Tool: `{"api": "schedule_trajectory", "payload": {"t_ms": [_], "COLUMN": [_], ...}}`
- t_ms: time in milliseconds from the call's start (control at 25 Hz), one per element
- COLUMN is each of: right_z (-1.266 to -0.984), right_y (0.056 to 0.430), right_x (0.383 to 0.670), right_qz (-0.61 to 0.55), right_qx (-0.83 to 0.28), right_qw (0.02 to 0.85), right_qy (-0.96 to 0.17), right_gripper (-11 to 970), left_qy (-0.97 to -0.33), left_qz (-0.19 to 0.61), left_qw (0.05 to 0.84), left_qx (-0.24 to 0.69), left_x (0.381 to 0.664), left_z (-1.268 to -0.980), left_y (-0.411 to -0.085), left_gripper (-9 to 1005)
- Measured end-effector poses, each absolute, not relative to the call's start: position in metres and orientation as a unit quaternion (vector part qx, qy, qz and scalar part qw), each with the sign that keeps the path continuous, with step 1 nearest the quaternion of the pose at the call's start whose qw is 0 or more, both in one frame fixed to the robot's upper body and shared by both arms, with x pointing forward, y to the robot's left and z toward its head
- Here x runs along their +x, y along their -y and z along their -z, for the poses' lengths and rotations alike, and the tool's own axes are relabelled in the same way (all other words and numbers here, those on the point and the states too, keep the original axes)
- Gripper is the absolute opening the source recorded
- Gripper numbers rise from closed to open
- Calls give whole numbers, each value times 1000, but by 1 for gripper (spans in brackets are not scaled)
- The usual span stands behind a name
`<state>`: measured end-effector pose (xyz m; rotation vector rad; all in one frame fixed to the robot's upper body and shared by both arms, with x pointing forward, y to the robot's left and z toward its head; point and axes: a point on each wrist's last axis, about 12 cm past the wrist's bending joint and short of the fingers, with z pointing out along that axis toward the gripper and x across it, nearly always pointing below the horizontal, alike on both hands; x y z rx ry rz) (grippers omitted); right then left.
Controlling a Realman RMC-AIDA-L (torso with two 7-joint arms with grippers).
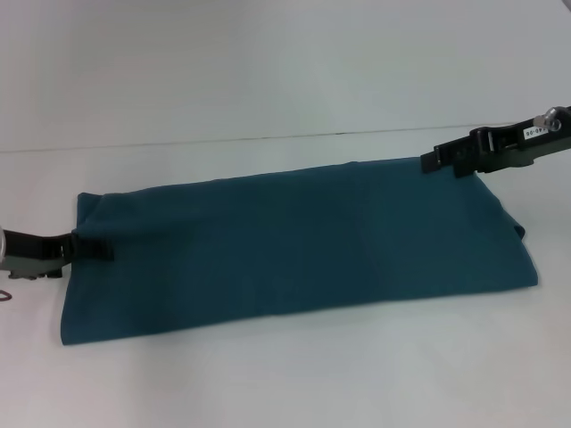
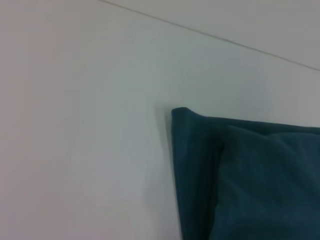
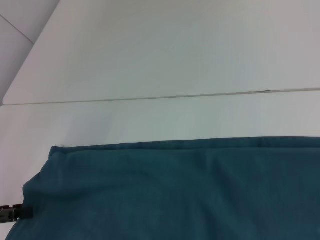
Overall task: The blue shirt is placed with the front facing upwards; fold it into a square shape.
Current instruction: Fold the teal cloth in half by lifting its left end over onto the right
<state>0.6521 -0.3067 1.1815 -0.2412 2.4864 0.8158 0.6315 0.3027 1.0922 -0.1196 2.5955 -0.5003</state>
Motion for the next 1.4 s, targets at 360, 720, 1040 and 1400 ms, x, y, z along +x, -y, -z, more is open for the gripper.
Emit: {"api": "schedule_trajectory", "payload": {"t_ms": [360, 720, 1040, 1400], "right_z": [-1181, -1182, -1178, -1178], "right_y": [307, 306, 310, 310], "right_x": [652, 652, 649, 649], "right_qz": [-300, -303, -304, -305], "right_qx": [-88, -89, -83, -83], "right_qw": [254, 254, 253, 253], "right_qy": [-915, -914, -915, -914], "right_gripper": [741, 741, 743, 743], "left_qy": [-951, -947, -945, -946], "left_qz": [202, 260, 265, 263], "left_qw": [232, 187, 190, 190], "left_qx": [-35, 7, -12, -12], "left_x": [630, 633, 635, 635], "left_z": [-1091, -1106, -1111, -1111], "left_y": [-289, -252, -257, -260], "left_gripper": [916, 905, 758, 542]}}
